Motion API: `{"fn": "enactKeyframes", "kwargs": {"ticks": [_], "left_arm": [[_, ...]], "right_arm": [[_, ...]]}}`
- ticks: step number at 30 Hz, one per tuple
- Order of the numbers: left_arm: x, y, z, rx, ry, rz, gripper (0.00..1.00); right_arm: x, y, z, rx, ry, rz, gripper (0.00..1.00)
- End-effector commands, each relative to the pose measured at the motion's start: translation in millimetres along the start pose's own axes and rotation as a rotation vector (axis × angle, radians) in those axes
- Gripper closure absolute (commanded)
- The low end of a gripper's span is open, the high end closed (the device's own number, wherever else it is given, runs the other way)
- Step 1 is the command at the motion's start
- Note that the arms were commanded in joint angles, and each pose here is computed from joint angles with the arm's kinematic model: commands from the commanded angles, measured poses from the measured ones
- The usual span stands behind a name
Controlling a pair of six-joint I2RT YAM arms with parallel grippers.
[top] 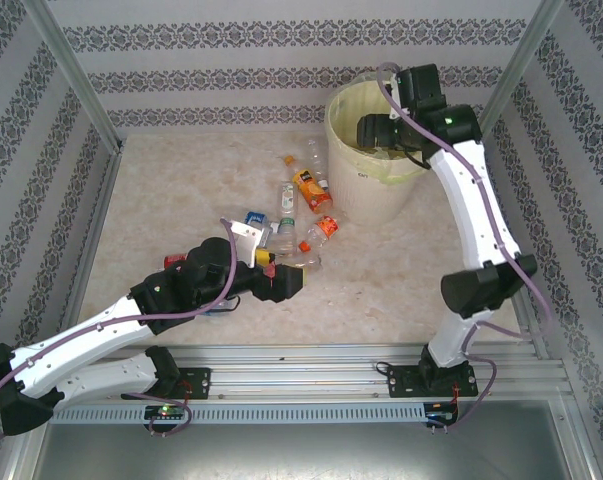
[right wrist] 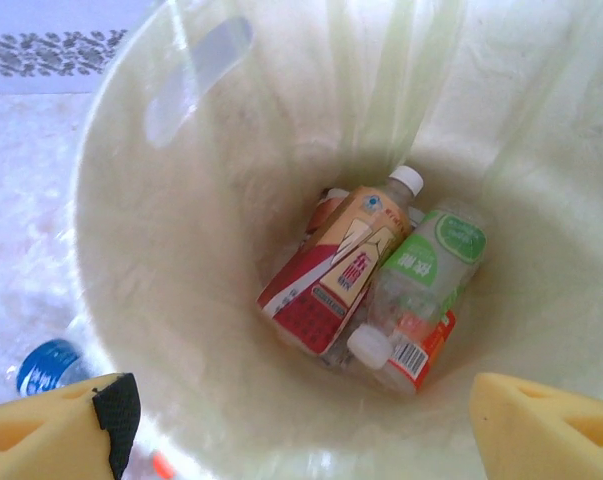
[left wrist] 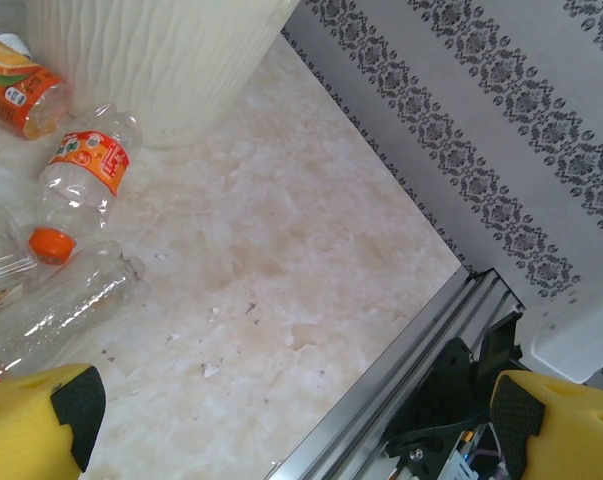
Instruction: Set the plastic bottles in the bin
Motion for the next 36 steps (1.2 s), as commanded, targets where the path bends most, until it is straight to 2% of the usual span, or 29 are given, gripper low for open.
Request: {"fn": "enactKeyframes", "kwargs": {"ticks": [1,8,16,20,26,32,36], "left_arm": [[5,4,6,-0.035,-0.039,0.015,0.0],[11,11,22,-0.182,-0.171,0.103,0.0],[16,10,40,-0.342,-0.28,0.216,0.0],[24,0,57,-0.407,-0.317,0.303,0.0],[38,-23,75,-0.448,-0.352,0.442,0.0],[44,-44,97,-0.491,-0.363,0.54,0.0],[44,-56,117,-0.567,-0.395,0.586,0.0]], "right_arm": [[5,22,3,0.022,0.038,-0.066,0.14],[55,48,32,-0.105,0.04,-0.075,0.12],[119,57,52,-0.262,-0.046,-0.039,0.08],[148,55,57,-0.327,-0.084,0.001,0.02],[184,56,67,-0.465,-0.115,0.033,0.02],[214,51,65,-0.494,-0.158,0.076,0.02],[226,49,63,-0.499,-0.177,0.088,0.02]]}}
Point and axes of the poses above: each hand's point on the last joint's axis, 136 mm out from that joint toward the fingers, its own y axis back along the fingers, its own z axis along the line the jaws close on, x = y × z, the point moved 5 cm from there along y, back along the fingers, and after that the axes turned 7 degrees about y, right-handed, at the moved point
